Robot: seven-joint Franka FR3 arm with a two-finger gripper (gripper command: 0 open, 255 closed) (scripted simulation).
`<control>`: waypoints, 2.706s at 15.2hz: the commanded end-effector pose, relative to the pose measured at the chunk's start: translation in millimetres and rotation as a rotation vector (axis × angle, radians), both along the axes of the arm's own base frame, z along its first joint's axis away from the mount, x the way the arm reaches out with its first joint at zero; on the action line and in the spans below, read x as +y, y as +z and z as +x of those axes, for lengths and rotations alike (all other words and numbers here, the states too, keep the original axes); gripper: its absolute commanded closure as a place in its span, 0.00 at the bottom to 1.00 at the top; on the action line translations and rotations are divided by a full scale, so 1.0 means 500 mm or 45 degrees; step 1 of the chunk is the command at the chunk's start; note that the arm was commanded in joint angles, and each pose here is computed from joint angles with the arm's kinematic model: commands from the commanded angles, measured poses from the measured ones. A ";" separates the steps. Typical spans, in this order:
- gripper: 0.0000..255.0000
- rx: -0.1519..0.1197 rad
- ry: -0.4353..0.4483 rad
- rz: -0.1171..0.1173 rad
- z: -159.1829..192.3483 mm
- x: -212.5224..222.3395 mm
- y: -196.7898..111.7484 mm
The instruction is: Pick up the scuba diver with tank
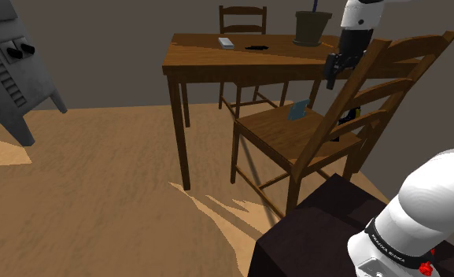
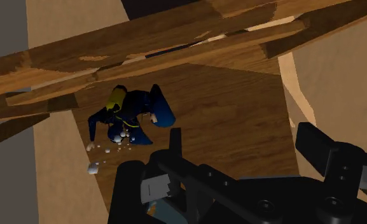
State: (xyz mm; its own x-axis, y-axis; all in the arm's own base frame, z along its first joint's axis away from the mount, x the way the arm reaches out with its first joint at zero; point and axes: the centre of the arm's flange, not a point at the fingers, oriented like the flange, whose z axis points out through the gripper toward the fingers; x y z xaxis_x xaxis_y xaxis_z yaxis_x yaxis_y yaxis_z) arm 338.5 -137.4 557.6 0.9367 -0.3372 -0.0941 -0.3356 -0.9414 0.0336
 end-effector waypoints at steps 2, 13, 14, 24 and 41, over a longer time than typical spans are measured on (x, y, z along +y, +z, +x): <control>0.00 0.034 -0.066 0.006 0.021 -0.075 -0.036; 0.00 0.155 -0.304 0.034 0.037 -0.353 -0.167; 0.00 0.166 -0.325 0.036 0.036 -0.378 -0.179; 0.00 0.172 -0.335 0.037 0.035 -0.390 -0.265; 1.00 0.172 -0.335 0.037 0.035 -0.390 -0.191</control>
